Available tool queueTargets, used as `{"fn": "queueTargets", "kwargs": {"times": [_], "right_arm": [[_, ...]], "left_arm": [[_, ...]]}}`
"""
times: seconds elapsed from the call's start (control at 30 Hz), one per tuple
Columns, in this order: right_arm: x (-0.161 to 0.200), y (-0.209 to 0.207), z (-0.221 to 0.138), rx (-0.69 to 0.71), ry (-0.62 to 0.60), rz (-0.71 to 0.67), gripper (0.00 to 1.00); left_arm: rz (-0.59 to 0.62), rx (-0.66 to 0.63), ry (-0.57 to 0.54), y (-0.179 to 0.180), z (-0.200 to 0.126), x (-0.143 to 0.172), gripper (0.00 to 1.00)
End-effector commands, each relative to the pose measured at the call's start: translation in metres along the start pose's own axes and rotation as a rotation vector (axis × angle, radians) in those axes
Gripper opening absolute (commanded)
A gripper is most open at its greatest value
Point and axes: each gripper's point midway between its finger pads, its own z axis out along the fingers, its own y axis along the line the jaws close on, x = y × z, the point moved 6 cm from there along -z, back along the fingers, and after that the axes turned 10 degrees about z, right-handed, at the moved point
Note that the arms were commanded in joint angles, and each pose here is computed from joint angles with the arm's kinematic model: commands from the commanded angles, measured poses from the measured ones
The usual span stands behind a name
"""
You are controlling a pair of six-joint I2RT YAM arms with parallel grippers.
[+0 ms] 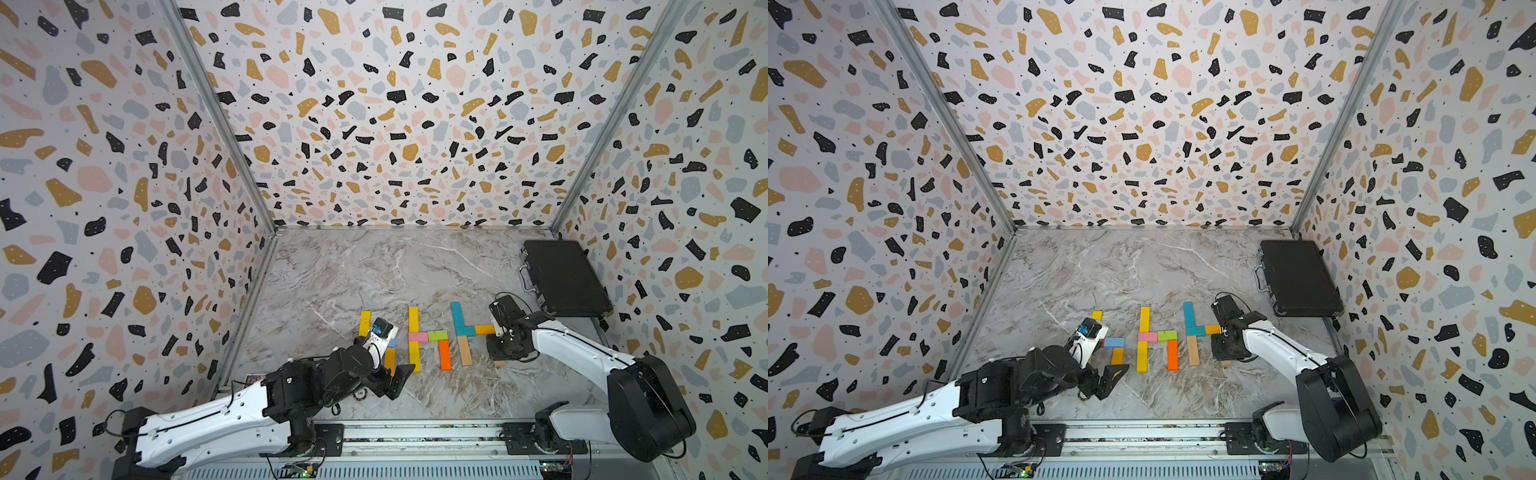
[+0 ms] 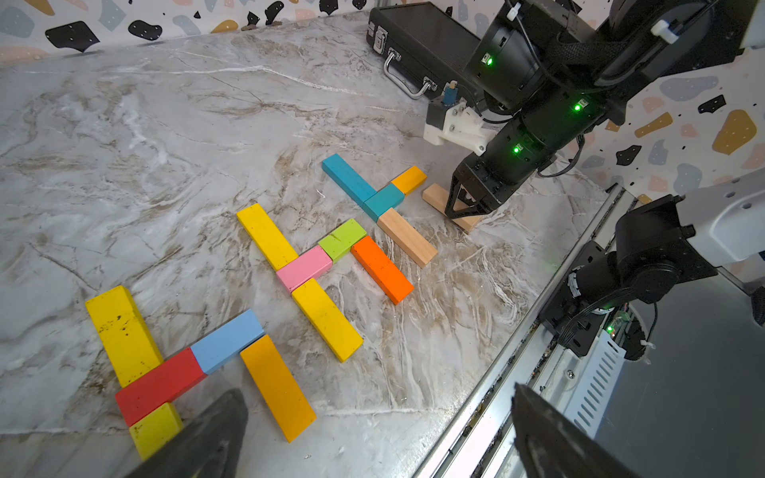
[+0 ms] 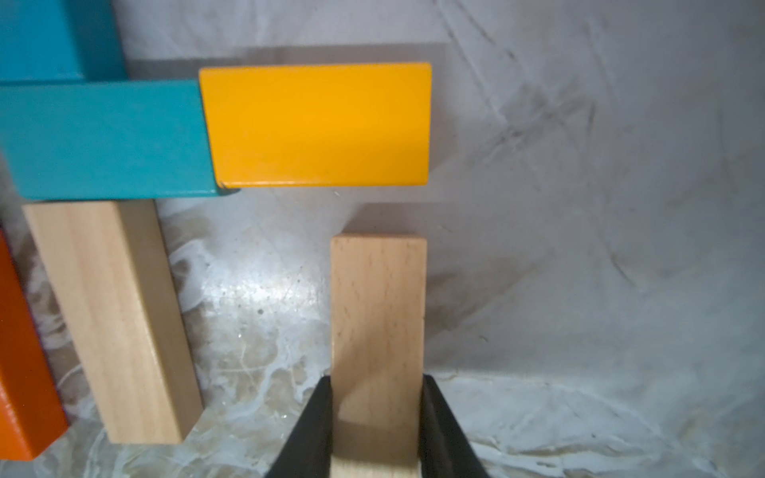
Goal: Assemble the letter h with building blocks
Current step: Assemble the building block at the center of the board.
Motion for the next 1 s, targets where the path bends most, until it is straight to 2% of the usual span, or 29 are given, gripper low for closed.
{"fn": "queueTargets", "kwargs": {"times": [0.0, 0.67, 0.83, 0.97], "right_arm": [[-0.0066, 0.0031, -0.0035, -0.013, -0.001, 0.0, 0.18], [-0.0123, -0.0016, -0.0005, -0.033, 0.006, 0.038, 0.19], [-0.0121, -0.0026, 0.0002, -0.025, 0.01, 0.043, 0.28], [-0.0121, -0.004, 0.0004, -0.016, 0.008, 0.05, 0.41]], "left_arm": [[-0.009, 0.018, -0.046, -0.0024, -0.0052, -0.0149, 0.99], [-0.013, 0.023, -0.046, -0.0006, -0.0077, -0.0117, 0.99], [-0.014, 0.024, -0.048, -0.0003, -0.0088, -0.0119, 0.99], [-0.012, 0.024, -0.046, -0.0003, -0.0086, -0.0118, 0.99]]}}
